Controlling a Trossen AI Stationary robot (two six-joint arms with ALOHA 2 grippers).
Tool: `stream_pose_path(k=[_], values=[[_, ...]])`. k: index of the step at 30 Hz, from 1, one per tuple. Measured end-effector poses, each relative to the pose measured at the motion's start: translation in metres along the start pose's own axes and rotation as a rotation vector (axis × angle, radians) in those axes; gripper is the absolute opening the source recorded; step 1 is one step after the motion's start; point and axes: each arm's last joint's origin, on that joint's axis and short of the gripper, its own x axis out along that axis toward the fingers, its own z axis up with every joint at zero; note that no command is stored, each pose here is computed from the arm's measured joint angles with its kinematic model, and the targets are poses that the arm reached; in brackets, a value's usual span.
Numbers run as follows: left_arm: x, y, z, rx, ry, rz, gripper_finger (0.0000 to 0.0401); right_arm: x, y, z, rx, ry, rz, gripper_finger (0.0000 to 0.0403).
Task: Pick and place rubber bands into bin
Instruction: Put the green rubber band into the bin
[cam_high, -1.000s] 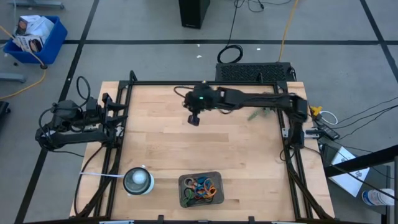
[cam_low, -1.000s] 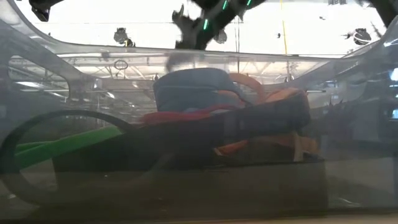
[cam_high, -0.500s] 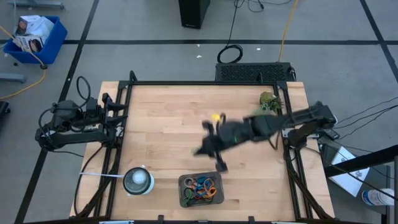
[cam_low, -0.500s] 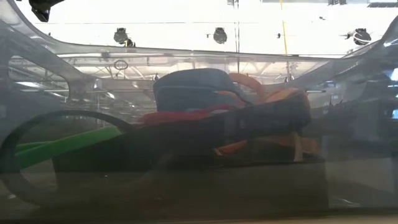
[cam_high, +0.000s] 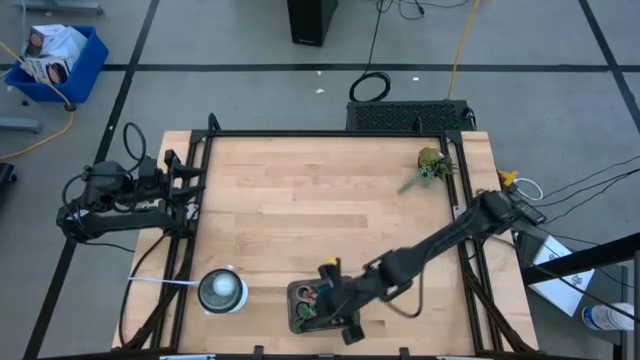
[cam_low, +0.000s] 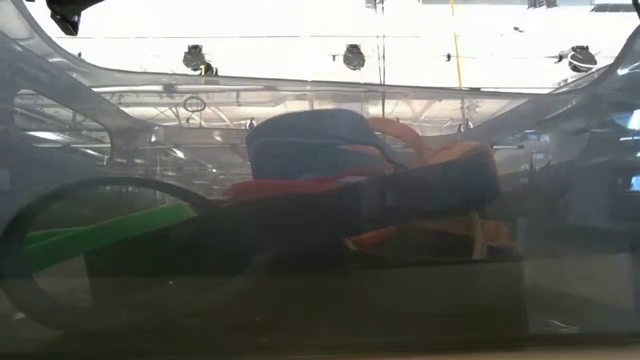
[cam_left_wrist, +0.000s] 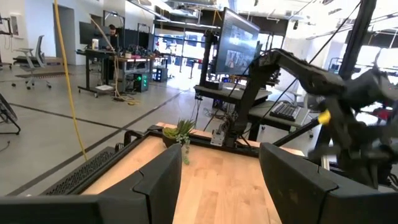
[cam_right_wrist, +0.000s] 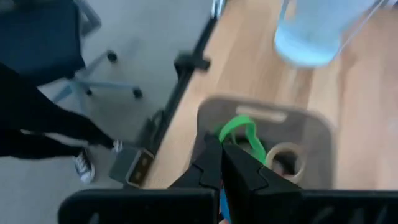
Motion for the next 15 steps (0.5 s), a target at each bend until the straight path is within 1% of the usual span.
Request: stream_pose_path(k=[5, 11, 15], values=[[0.0, 0.0, 0.0, 0.012, 0.0, 0.0, 0.0223, 0.036, -0.001, -0.019, 0.024, 0.093, -0.013, 0.0], [0.0, 0.0, 0.0, 0.013, 0.0, 0.0, 0.0223, 0.065, -0.014, -0.036, 0.045, 0.168, -0.046, 0.0], [0.0, 0.0, 0.0, 0.008, 0.0, 0.0, 0.0223, 0.079, -0.023, -0.045, 0.068, 0.205, -0.068, 0.0]])
